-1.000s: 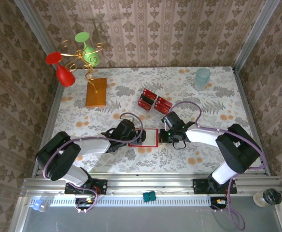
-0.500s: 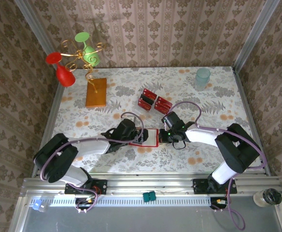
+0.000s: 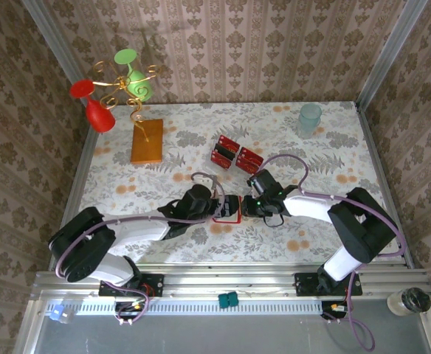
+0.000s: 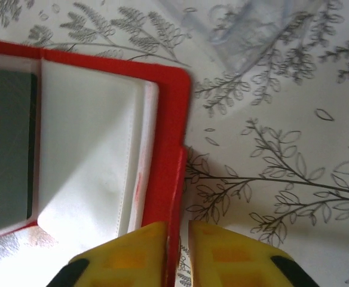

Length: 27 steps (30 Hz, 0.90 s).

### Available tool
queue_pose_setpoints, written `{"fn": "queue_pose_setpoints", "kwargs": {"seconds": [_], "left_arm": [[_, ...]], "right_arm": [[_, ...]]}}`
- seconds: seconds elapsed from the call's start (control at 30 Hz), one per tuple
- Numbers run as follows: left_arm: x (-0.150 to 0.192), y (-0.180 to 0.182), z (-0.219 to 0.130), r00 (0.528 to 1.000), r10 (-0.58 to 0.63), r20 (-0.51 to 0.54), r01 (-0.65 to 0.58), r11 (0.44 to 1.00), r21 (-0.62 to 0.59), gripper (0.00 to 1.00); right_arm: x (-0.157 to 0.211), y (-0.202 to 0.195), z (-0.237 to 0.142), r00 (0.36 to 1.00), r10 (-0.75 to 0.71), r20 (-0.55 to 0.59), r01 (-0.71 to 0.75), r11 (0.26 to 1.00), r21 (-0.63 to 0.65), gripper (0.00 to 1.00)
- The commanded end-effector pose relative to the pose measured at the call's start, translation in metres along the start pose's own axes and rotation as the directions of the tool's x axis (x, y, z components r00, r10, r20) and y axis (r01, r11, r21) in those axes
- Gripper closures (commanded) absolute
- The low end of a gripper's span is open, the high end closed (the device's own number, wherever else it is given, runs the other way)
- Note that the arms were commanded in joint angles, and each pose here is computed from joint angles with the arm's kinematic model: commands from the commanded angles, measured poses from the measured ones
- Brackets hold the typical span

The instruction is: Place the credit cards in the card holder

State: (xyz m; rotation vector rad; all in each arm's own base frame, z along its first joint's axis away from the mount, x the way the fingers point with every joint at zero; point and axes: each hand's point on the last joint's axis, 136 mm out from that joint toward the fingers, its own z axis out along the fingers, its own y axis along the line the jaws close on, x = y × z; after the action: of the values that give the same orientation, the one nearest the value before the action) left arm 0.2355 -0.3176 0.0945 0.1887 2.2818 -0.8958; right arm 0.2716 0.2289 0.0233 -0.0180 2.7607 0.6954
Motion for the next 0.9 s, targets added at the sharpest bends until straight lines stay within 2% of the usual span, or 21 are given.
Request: {"fn": "queue_pose_setpoints", "kwargs": {"seconds": [0.0, 0.1, 0.23, 0.53, 0.77, 0.87], "left_arm": [[-0.004, -0.017, 0.003, 1.000, -0.021, 0.015, 0.020, 0.998, 0.056, 0.00], [-0.004, -0.022, 0.004, 1.000, -0.021, 0.017, 0.020, 0.998, 0.065, 0.00], [-0.005, -0.031, 0.006, 1.000, -0.019, 0.018, 0.017, 0.996, 0.083, 0.00], [0.017, -0.046, 0.030, 0.999, -0.010, -0.041, 0.014, 0.995, 0.102, 0.00], [0.051, -0.034, 0.041, 0.997, -0.033, -0.075, 0.040, 0.995, 0.089, 0.00], [0.053, -0.032, 0.039, 0.996, -0.046, -0.074, 0.053, 0.994, 0.094, 0.00]], "right_arm": [[-0.014, 0.002, -0.016, 0.999, 0.023, 0.031, -0.022, 0.999, -0.029, 0.69], [-0.023, -0.004, -0.034, 0.997, 0.046, 0.062, -0.045, 0.999, -0.022, 0.61], [-0.031, -0.029, -0.057, 0.988, 0.104, 0.110, -0.109, 0.993, 0.038, 0.57], [-0.029, -0.060, -0.084, 0.966, 0.196, 0.168, -0.204, 0.978, 0.032, 0.56], [-0.022, -0.064, -0.092, 0.964, 0.208, 0.165, -0.214, 0.976, 0.023, 0.58], [-0.022, -0.064, -0.095, 0.965, 0.207, 0.164, -0.214, 0.977, 0.027, 0.59]]}}
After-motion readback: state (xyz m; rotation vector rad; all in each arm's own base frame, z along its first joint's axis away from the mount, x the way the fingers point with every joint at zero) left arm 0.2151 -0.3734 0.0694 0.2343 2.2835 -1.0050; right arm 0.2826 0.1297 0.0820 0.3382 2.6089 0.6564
